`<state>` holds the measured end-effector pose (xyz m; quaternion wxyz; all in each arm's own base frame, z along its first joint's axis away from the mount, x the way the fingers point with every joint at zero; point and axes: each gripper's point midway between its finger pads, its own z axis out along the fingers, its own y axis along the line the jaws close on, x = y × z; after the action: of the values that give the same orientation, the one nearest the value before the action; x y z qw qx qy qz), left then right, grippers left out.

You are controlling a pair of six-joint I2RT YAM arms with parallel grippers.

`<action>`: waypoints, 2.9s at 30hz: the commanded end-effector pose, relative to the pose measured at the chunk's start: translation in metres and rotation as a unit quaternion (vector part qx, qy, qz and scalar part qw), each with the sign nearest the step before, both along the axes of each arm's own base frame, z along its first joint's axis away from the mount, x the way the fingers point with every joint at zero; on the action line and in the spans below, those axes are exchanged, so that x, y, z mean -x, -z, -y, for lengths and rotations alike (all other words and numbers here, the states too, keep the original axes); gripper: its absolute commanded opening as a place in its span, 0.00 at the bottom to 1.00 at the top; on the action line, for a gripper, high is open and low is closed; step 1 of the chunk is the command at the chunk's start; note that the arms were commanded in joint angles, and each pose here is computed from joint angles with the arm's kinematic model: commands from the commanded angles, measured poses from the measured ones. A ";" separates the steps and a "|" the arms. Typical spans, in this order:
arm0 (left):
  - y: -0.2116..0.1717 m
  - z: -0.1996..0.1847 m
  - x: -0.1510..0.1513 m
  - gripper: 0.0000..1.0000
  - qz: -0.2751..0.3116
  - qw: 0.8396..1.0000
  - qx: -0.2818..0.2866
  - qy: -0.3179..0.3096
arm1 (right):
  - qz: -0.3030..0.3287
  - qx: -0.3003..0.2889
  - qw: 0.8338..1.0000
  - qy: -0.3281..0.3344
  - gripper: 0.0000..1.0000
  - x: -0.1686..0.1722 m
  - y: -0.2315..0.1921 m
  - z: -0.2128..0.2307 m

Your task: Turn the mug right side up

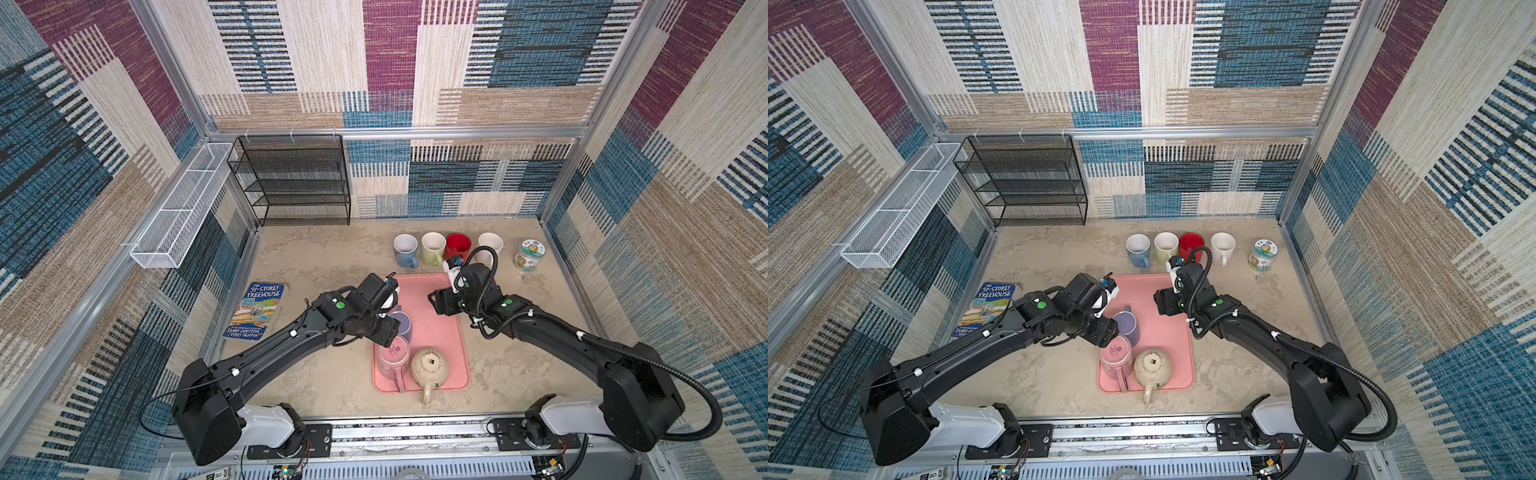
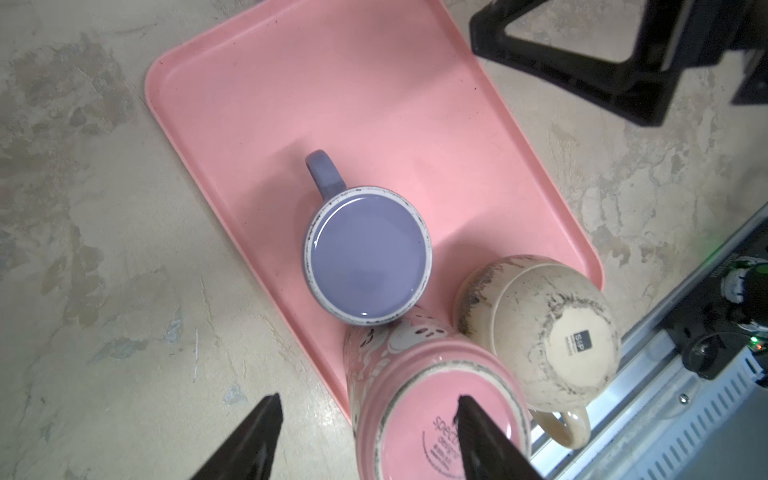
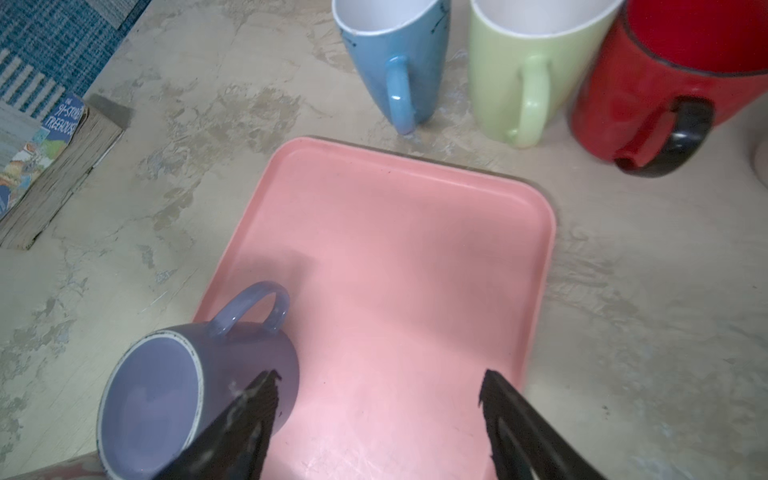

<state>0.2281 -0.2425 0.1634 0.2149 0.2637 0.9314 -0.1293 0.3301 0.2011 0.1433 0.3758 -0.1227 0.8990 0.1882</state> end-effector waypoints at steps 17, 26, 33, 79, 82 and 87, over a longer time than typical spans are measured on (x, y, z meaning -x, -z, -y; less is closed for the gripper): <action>0.024 0.022 0.000 0.73 -0.013 0.999 -0.048 0.007 | 0.014 -0.034 0.998 0.043 0.80 -0.016 0.000 0.018; 0.031 0.023 -0.012 0.74 -0.002 0.997 -0.076 0.003 | 0.014 -0.034 0.998 0.043 0.80 -0.016 0.000 0.018; 0.040 0.028 -0.020 0.74 -0.007 0.996 -0.089 0.004 | 0.013 -0.034 0.998 0.042 0.80 -0.016 0.001 0.018; 0.051 0.083 -0.120 0.69 -0.015 0.999 -0.019 -0.027 | -0.011 -0.030 0.997 0.067 0.80 -0.004 0.000 0.029; 0.042 0.074 -0.118 0.68 -0.007 0.999 -0.003 -0.041 | -0.018 -0.025 0.997 0.067 0.80 -0.008 0.007 0.027; 0.030 0.056 -0.112 0.64 0.004 0.997 0.034 -0.068 | -0.024 -0.009 0.997 0.075 0.80 -0.026 0.010 0.023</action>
<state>0.3382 -0.2980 0.1221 0.2146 0.2132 0.9455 -0.1202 0.3442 0.1768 0.1276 0.3581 -0.0539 0.9149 0.1782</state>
